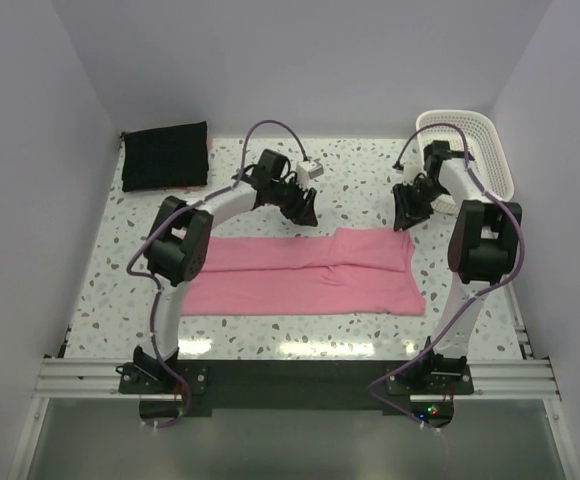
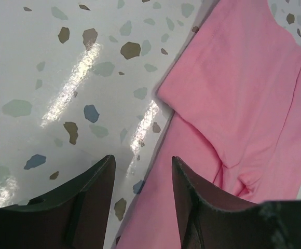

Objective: Fold and stack the t-shirts
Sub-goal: Fold the tshirt

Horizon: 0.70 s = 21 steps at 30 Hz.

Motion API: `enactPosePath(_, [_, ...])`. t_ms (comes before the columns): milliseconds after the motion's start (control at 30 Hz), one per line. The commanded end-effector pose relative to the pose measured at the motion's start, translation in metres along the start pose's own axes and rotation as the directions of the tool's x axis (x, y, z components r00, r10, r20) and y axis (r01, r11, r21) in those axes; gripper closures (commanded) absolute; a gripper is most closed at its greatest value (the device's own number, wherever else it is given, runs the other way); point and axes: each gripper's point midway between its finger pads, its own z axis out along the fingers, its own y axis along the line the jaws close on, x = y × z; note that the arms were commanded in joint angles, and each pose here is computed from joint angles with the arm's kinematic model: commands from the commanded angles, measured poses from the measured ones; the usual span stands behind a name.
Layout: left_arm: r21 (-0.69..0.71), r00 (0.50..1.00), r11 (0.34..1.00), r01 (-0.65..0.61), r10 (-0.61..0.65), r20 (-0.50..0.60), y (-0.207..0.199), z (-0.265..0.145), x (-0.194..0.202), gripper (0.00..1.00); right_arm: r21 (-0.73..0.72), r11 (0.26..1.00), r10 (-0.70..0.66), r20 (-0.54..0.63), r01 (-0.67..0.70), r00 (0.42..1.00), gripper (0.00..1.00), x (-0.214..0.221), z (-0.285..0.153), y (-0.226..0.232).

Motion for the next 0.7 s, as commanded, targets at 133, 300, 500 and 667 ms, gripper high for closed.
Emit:
enactPosePath(133, [0.019,0.988,0.992,0.121,-0.123,0.090,-0.019,0.039,-0.031,0.48,0.028,0.999,0.017,0.011,-0.017,1.000,0.66,-0.008,0.004,-0.008])
enactPosePath(300, [-0.010,0.990,0.993,0.117,-0.116,0.075,-0.024,0.060,-0.019,0.48,0.039,0.999,0.006,-0.001,-0.006,1.000,0.64,-0.005,0.006,-0.011])
enactPosePath(500, [-0.045,0.990,0.990,0.134,-0.131,0.059,-0.018,0.076,-0.010,0.47,0.074,0.997,-0.007,-0.007,0.008,1.000,0.62,-0.005,0.003,-0.019])
enactPosePath(667, [-0.041,0.984,0.984,0.171,-0.169,0.052,-0.016,0.087,-0.007,0.46,0.056,0.998,-0.017,-0.014,0.018,1.000,0.62,-0.005,0.002,-0.018])
